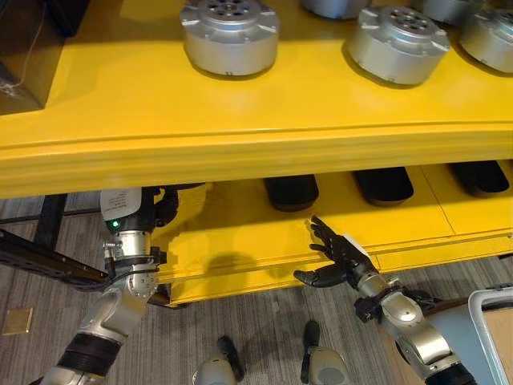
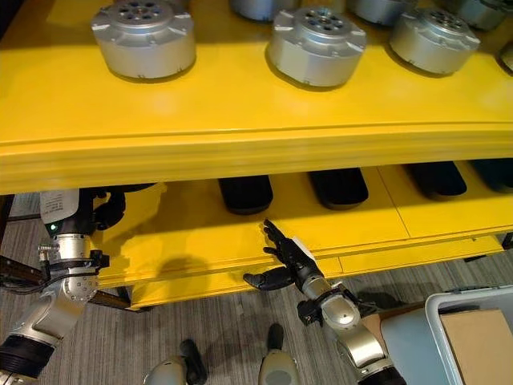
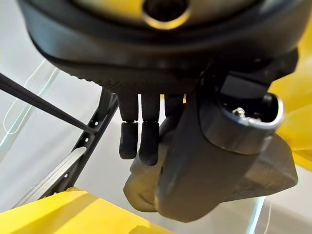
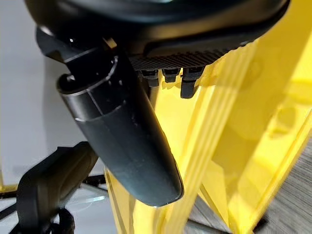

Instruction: Move parts from the plastic box to the shelf.

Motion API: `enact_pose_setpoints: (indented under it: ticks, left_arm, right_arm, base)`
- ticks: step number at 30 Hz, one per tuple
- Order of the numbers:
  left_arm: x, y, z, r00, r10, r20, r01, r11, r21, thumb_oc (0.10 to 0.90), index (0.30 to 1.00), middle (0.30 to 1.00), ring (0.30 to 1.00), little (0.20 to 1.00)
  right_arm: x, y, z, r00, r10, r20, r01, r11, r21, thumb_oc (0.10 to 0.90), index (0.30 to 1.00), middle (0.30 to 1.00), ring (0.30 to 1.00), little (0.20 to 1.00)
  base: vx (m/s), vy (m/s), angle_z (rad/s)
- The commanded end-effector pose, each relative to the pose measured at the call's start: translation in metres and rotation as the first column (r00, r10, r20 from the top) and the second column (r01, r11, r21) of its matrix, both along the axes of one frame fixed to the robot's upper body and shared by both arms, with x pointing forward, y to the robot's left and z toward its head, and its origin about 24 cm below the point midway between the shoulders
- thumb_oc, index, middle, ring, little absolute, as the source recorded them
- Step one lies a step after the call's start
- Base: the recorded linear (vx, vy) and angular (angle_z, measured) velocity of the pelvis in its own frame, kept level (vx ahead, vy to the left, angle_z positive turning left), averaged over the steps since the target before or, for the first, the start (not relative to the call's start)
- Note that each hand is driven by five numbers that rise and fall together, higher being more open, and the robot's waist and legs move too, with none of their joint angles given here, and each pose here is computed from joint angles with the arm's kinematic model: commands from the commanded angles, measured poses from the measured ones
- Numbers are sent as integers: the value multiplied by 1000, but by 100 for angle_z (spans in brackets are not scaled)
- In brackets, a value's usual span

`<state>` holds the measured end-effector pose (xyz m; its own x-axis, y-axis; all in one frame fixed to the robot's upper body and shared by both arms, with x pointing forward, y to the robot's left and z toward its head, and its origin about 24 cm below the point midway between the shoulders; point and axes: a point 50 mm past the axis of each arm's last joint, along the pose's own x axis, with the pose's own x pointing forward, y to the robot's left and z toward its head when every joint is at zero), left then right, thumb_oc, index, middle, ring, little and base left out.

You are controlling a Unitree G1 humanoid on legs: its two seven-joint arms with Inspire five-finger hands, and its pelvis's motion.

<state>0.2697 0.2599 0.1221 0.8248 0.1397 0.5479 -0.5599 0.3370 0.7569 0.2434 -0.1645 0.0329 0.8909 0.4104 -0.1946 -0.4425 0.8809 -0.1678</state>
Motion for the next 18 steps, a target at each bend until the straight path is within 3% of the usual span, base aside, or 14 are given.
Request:
enact_pose_setpoints:
  ticks: [1, 3, 4, 8, 14, 18]
  left_arm:
    - [2, -10, 57, 949, -68, 309, 71, 997, 0, 400, 300, 300, 300, 300]
    - [1, -10, 58, 948, -80, 309, 83, 997, 6, 400, 300, 300, 300, 300]
    - [1, -11, 58, 948, -100, 301, 98, 995, 22, 400, 300, 300, 300, 300]
    - [1, -11, 60, 949, -121, 292, 114, 993, 43, 400, 300, 300, 300, 300]
    - [1, -5, 66, 954, -111, 279, 98, 993, 62, 400, 300, 300, 300, 300]
    - [-3, 6, 66, 957, -77, 278, 68, 997, 42, 400, 300, 300, 300, 300]
  right_arm:
    - [-4, 6, 23, 977, 201, 73, -195, 977, -87, 900, 1000, 1000, 1000, 1000]
    - [-7, 8, 23, 962, 267, 54, -260, 959, -115, 900, 1000, 1000, 1000, 1000]
    - [-11, 11, 26, 921, 390, 12, -386, 917, -103, 900, 1000, 1000, 1000, 1000]
    - [-17, 7, 27, 881, 471, -50, -473, 880, -40, 900, 1000, 1000, 1000, 1000]
    - [-3, -23, 62, 959, 227, 170, -249, 961, 120, 900, 1000, 1000, 1000, 1000]
    - [-7, -29, 93, 927, 189, 324, -278, 926, 256, 900, 1000, 1000, 1000, 1000]
  base:
    - [-29, -57, -6]
    - [-25, -76, 1]
    - [-19, -88, 7]
    - [5, -89, 7]
    - [-12, -111, 5]
    - [-33, -54, -3]
